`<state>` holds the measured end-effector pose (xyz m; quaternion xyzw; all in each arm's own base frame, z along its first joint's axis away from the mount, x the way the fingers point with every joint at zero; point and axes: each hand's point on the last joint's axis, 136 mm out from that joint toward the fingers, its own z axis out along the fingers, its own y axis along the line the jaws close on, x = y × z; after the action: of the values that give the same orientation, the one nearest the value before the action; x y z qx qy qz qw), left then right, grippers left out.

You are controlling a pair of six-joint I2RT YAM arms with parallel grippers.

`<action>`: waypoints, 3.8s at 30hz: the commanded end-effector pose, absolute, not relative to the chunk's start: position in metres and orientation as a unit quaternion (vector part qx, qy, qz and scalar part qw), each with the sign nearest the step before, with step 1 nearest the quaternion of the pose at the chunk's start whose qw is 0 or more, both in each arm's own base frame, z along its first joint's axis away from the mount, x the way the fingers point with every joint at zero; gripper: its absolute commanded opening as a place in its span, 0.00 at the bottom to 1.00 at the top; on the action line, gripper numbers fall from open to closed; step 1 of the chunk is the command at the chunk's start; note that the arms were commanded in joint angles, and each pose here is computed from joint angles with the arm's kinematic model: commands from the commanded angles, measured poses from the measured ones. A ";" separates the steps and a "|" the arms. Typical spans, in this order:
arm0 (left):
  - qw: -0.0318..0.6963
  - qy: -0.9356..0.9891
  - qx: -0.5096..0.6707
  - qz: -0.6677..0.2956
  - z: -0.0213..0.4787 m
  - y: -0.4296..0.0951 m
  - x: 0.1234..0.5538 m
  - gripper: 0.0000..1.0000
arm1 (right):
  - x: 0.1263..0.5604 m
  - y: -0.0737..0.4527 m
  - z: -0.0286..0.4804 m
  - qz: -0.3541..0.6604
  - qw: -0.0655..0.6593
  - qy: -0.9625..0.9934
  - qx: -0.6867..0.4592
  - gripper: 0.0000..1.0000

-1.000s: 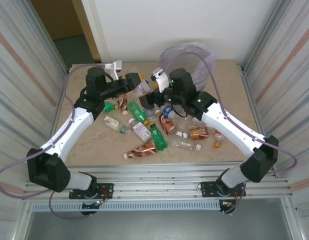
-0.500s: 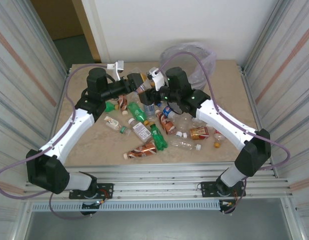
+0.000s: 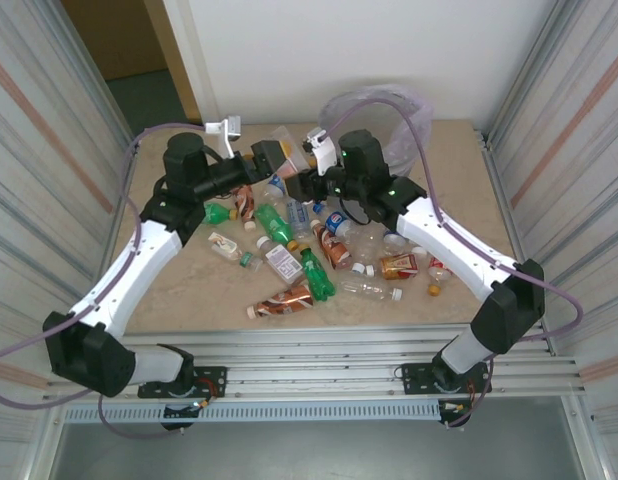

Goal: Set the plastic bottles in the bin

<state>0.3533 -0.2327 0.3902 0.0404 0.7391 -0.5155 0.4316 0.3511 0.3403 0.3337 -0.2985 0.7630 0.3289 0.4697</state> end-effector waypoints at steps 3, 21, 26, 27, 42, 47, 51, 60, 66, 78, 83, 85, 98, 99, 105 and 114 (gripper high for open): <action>0.544 0.698 0.055 -0.461 0.445 -0.195 0.328 0.99 | 0.364 0.301 0.382 0.299 0.524 0.760 -0.241 0.16; 0.592 0.755 -0.032 -0.281 0.384 -0.115 0.317 0.99 | 0.481 0.183 0.386 0.224 0.523 0.818 -0.086 0.17; 0.586 0.761 -0.040 -0.275 0.375 -0.112 0.320 0.99 | 0.507 0.176 0.364 0.194 0.502 0.838 -0.090 0.19; 0.585 0.762 -0.041 -0.275 0.374 -0.111 0.320 0.99 | 0.510 0.175 0.358 0.186 0.495 0.844 -0.091 0.19; 0.571 0.776 -0.056 -0.261 0.356 -0.105 0.329 0.99 | 0.511 0.146 0.290 0.130 0.423 0.893 -0.087 0.38; 0.565 0.781 -0.063 -0.258 0.350 -0.102 0.332 0.99 | 0.514 0.139 0.282 0.126 0.417 0.896 -0.084 0.57; 0.562 0.784 -0.069 -0.255 0.347 -0.099 0.334 0.99 | 0.516 0.141 0.286 0.130 0.419 0.895 -0.088 0.74; 0.551 0.794 -0.084 -0.244 0.337 -0.090 0.339 0.99 | 0.513 0.144 0.328 0.143 0.448 0.877 -0.094 0.84; 0.544 0.800 -0.096 -0.235 0.329 -0.081 0.341 0.99 | 0.499 0.144 0.370 0.151 0.479 0.859 -0.097 0.88; 0.478 0.841 -0.149 -0.203 0.271 -0.057 0.355 0.99 | 0.438 0.109 0.427 0.117 0.529 0.839 -0.048 0.98; 0.439 0.862 -0.178 -0.180 0.242 -0.049 0.374 0.99 | 0.405 0.076 0.403 0.080 0.522 0.849 0.008 0.98; 0.419 0.870 -0.199 -0.170 0.229 -0.044 0.382 0.98 | 0.388 0.059 0.393 0.068 0.519 0.851 0.037 0.98; 0.340 0.879 -0.294 -0.160 0.154 -0.006 0.424 0.97 | 0.299 -0.010 0.290 0.025 0.435 0.881 0.184 0.98; 0.337 0.878 -0.302 -0.157 0.150 -0.002 0.425 0.97 | 0.295 -0.012 0.284 0.022 0.429 0.883 0.188 0.98; 0.312 0.876 -0.337 -0.145 0.130 0.015 0.432 0.97 | 0.273 -0.018 0.262 0.015 0.415 0.884 0.215 0.98; 0.288 0.881 -0.352 -0.130 0.113 0.023 0.433 0.98 | 0.258 -0.021 0.241 0.016 0.401 0.885 0.238 0.98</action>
<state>0.4299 0.0159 0.1122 -0.3371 0.8849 -0.1346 0.2917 0.2644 -0.0148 0.2433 0.2141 0.8906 0.0213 0.4007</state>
